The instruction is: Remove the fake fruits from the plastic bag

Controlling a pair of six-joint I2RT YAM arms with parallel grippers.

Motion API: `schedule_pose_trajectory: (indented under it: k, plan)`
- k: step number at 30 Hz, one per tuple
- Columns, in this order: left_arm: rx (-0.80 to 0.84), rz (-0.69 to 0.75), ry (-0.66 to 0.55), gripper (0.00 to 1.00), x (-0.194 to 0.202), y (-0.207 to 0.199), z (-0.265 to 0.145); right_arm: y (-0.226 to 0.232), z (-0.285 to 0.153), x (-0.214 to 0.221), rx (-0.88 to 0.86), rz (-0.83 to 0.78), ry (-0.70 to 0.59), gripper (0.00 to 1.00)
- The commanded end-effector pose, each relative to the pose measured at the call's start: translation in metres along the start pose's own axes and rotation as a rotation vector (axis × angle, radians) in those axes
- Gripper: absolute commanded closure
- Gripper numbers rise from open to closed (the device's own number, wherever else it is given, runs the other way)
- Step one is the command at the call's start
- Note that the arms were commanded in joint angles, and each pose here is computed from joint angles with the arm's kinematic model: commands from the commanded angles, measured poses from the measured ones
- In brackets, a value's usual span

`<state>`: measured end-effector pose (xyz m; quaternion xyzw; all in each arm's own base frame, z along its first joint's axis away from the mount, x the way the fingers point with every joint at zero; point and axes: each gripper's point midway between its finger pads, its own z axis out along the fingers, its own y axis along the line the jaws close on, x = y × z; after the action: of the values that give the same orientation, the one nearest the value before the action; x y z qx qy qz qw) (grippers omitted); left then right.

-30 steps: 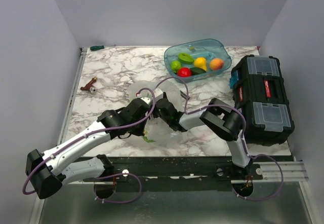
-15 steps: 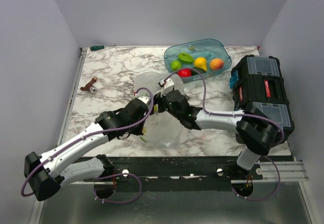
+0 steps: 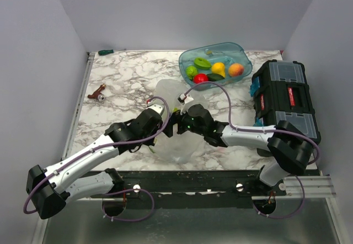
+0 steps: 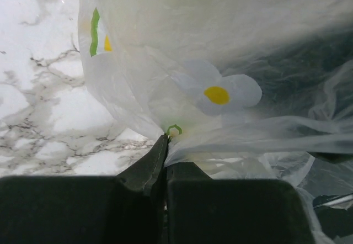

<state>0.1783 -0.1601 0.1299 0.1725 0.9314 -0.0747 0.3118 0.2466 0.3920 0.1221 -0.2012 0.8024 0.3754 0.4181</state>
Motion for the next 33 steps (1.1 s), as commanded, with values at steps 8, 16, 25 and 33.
schedule_pose_trajectory:
  k: [8, 16, 25, 33]
  plan:
    - [0.013, 0.213, -0.196, 1.0, -0.041, 0.003, -0.009, -0.031, 0.014, -0.024, 0.128, -0.115, -0.22, 0.05]
    - [0.052, 0.286, -0.28, 1.0, -0.049, -0.002, -0.007, -0.053, 0.03, -0.032, 0.225, -0.132, -0.383, 0.05]
    - [0.095, 0.29, -0.279, 1.0, -0.05, -0.011, -0.004, -0.062, 0.047, -0.04, 0.276, -0.111, -0.497, 0.02]
    - [0.16, 0.307, -0.311, 1.0, -0.053, -0.022, -0.009, -0.066, 0.074, -0.037, 0.293, -0.112, -0.524, 0.0]
